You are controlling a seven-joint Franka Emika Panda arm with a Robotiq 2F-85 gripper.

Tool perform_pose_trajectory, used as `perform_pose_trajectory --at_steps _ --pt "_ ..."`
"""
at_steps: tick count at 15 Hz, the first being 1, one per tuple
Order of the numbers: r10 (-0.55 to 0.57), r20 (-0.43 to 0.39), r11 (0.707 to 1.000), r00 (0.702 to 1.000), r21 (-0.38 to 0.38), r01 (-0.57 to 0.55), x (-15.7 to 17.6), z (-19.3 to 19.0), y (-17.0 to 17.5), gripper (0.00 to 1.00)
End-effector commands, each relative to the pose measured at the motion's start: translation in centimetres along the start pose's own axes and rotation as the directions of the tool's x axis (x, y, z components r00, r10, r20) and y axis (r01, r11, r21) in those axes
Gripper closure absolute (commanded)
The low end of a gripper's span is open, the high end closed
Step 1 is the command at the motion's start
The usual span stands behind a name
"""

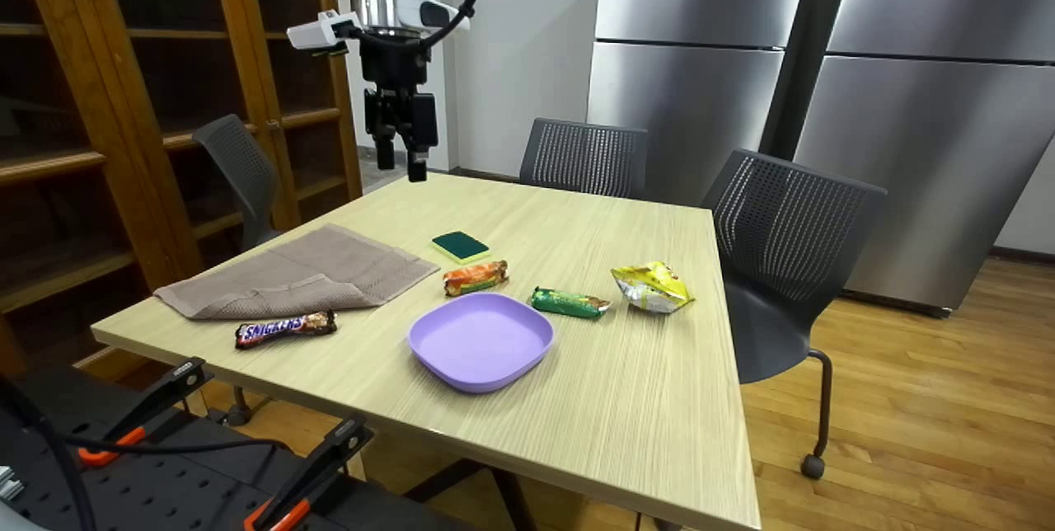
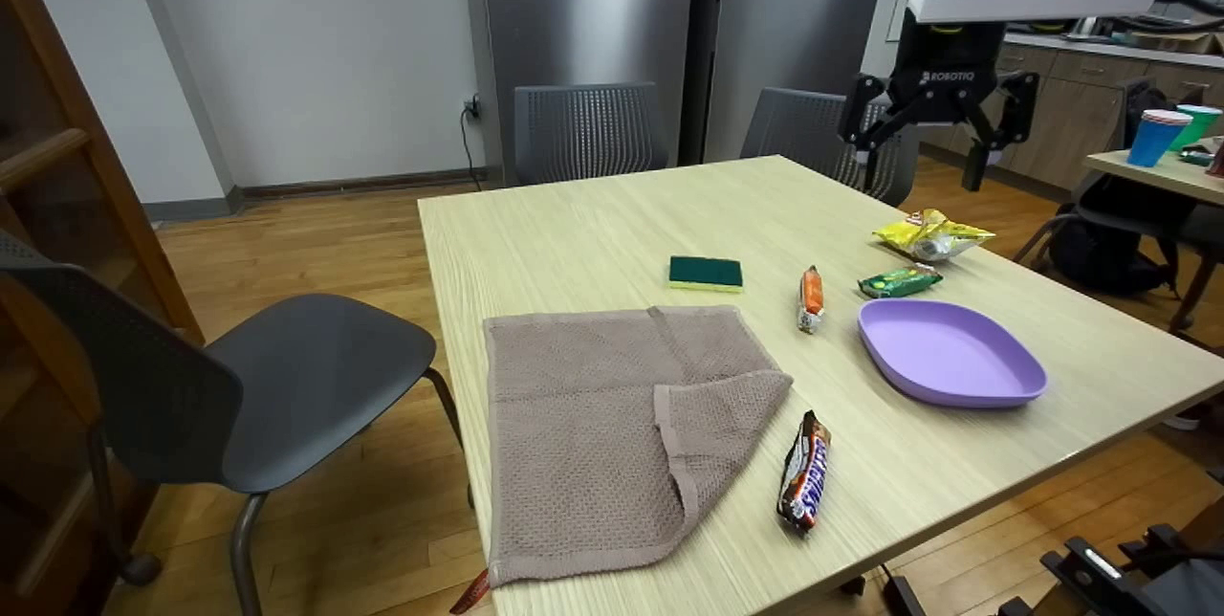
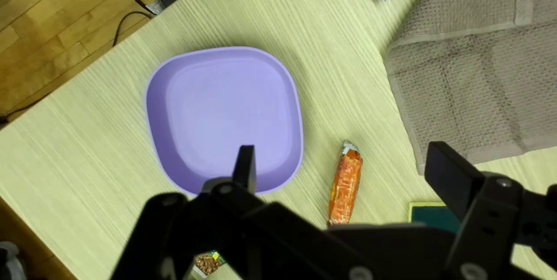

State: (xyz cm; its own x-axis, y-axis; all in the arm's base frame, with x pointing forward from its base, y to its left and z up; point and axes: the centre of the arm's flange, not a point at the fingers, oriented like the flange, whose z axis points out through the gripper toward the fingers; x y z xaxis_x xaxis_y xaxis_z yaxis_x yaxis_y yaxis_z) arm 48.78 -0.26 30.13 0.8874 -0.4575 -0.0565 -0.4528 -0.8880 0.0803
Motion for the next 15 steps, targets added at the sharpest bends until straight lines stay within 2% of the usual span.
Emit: perform_pose_trajectory --at_steps 1,3,4,12,15 --pt "0.065 -0.008 0.997 0.998 -0.05 -0.066 2.6 1.7 -1.1 0.0" --pt "0.09 -0.009 0.994 0.996 -0.068 -0.091 3.1 2.3 -1.0 0.0" --pt "0.058 0.008 0.997 0.998 -0.045 -0.058 1.8 2.2 -0.2 0.0" --pt "0.078 0.007 0.996 0.997 -0.052 -0.077 2.6 2.7 -0.4 0.0" --pt "0.125 -0.011 0.991 0.992 -0.041 -0.126 2.5 2.6 -0.4 0.0"
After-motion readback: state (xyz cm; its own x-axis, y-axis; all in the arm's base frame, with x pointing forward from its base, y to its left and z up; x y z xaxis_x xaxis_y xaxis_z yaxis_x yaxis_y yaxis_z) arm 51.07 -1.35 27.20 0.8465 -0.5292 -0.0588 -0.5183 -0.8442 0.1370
